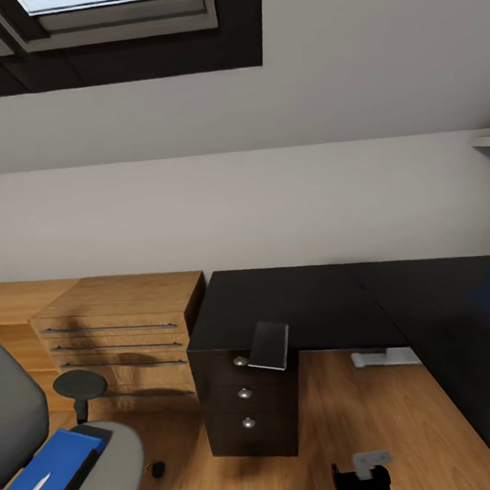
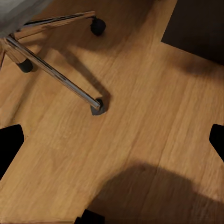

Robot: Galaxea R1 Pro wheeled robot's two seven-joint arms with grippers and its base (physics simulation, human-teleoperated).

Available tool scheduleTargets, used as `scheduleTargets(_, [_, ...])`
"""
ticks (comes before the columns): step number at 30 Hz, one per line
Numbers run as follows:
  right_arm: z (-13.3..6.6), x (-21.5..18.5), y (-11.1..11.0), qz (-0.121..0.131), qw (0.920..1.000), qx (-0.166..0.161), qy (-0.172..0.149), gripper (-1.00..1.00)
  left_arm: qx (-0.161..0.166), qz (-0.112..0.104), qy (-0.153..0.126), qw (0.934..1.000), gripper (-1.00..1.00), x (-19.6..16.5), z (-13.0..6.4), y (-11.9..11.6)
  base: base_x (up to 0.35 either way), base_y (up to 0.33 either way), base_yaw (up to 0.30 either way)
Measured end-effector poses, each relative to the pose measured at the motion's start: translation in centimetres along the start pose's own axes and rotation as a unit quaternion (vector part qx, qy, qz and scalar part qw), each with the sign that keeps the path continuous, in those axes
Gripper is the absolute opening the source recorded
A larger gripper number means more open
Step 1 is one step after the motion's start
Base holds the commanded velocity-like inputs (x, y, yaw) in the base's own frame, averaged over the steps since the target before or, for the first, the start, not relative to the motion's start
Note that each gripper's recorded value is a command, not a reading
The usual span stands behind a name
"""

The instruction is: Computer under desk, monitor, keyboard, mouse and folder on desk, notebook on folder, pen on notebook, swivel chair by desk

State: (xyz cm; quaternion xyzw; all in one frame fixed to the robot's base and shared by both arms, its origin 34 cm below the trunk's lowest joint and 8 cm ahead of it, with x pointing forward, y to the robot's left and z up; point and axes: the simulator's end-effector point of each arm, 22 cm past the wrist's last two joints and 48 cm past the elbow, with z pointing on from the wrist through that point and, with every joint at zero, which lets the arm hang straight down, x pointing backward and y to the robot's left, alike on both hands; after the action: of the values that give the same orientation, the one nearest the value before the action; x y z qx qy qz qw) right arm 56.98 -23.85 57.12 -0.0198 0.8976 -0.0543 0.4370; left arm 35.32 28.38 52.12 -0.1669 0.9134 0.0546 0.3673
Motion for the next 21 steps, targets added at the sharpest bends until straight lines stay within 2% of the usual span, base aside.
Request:
scheduleTargets(13, [0.1, 0.2, -0.4, 0.000, 1.0000, 0.004, 0.001, 1.00, -0.002, 0.001, 0.008, 1.0000, 1.00, 0.7, -0.1, 0.2, 0.000, 0.000, 0.263])
scheduleTargets(21, [0.2, 0.6, -0.4, 0.000, 1.0000, 0.004, 0.005, 1.00, -0.003, 0.004, 0.016, 0.9999, 1.00, 1.5, -0.3, 0.3, 0.000, 0.000, 0.194])
